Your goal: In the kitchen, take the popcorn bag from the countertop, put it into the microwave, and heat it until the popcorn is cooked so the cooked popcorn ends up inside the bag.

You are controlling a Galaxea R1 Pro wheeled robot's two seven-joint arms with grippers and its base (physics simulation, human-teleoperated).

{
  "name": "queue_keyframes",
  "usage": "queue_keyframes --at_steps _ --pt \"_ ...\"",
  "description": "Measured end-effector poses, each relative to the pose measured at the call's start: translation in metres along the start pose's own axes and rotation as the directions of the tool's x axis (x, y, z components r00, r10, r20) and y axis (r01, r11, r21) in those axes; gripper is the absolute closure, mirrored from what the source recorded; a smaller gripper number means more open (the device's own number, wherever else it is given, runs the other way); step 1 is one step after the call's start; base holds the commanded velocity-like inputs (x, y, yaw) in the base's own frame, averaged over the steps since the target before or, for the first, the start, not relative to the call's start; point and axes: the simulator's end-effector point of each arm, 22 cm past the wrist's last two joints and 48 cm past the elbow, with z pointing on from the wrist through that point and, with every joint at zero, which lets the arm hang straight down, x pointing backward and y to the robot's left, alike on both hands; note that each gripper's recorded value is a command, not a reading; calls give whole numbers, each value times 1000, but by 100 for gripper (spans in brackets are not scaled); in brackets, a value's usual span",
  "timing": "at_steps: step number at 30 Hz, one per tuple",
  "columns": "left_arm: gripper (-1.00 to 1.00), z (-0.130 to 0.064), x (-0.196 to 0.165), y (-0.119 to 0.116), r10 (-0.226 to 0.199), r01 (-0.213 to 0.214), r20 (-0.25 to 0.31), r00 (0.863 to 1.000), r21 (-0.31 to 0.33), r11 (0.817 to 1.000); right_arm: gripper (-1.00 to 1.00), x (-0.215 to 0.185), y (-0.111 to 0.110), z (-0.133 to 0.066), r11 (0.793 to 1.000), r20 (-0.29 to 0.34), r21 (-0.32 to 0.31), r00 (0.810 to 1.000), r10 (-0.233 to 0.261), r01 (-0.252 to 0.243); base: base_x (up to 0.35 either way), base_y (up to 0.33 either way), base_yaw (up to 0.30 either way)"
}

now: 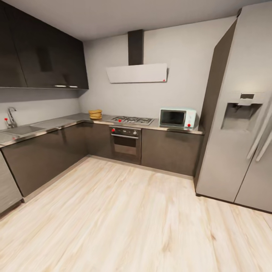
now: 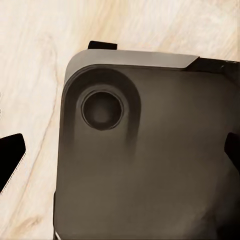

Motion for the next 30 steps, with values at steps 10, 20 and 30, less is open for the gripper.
queue_keyframes --at_steps 10,20,30 --pt "-100 0 -3 1 -2 2 13 1000 -3 1000 -100 2 2 0 1000 -9 -4 1000 -11 11 324 0 -152" --pt "-100 0 -5 1 -2 2 17 1000 -3 1000 -100 2 2 0 1000 -8 -4 1000 -13 13 128 0 -245" --pt "-100 0 -6 0 1 -1 19 1000 2 1000 -100 1 2 0 1000 -5 -4 1000 -13 13 1 0 -246"
